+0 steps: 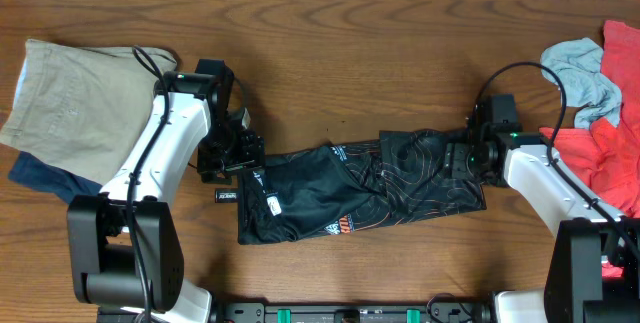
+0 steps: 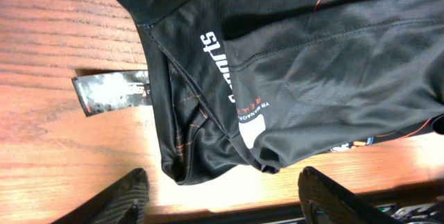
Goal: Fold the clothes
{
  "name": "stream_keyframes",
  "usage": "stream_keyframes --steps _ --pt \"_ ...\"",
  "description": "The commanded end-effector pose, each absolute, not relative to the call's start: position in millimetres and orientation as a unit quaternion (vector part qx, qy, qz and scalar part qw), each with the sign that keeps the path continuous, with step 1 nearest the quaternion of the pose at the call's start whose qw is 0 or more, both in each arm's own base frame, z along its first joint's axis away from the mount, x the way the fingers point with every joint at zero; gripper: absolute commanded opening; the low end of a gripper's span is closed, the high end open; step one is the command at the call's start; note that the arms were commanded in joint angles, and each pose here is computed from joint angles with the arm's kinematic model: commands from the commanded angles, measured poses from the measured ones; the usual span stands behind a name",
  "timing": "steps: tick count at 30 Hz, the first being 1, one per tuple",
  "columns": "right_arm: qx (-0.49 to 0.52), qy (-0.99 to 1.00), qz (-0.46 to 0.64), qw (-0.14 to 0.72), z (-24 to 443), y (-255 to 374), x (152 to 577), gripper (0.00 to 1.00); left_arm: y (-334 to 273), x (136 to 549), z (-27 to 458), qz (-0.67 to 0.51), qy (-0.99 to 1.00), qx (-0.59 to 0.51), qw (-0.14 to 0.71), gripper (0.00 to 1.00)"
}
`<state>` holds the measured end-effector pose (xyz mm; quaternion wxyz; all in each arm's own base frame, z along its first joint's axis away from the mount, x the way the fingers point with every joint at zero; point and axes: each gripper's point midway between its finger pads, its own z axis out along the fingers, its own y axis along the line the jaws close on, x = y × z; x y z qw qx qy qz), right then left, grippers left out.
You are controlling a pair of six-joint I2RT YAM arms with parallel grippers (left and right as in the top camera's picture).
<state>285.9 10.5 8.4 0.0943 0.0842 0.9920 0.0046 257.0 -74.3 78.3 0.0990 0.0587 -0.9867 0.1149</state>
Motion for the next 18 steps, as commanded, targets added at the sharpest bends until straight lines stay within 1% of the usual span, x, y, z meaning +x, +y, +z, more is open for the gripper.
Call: stream_keyframes --steps 1,7,13,18 --pt "0.077 0.993 0.005 0.089 14 9 287 0.89 -75 249 74 0.117 -0.986 0.057 0.104 0.74" --pt "0.077 0.995 0.002 0.067 22 9 276 0.94 -74 241 48 0.117 -0.986 0.058 0.105 0.76" --pt "0.077 0.994 0.004 0.072 29 9 273 0.95 -73 234 24 0.115 -0.985 0.068 0.11 0.77" --pt "0.077 0.995 0.005 0.07 32 10 270 0.95 -73 233 7 0.117 -0.986 0.07 0.095 0.77"
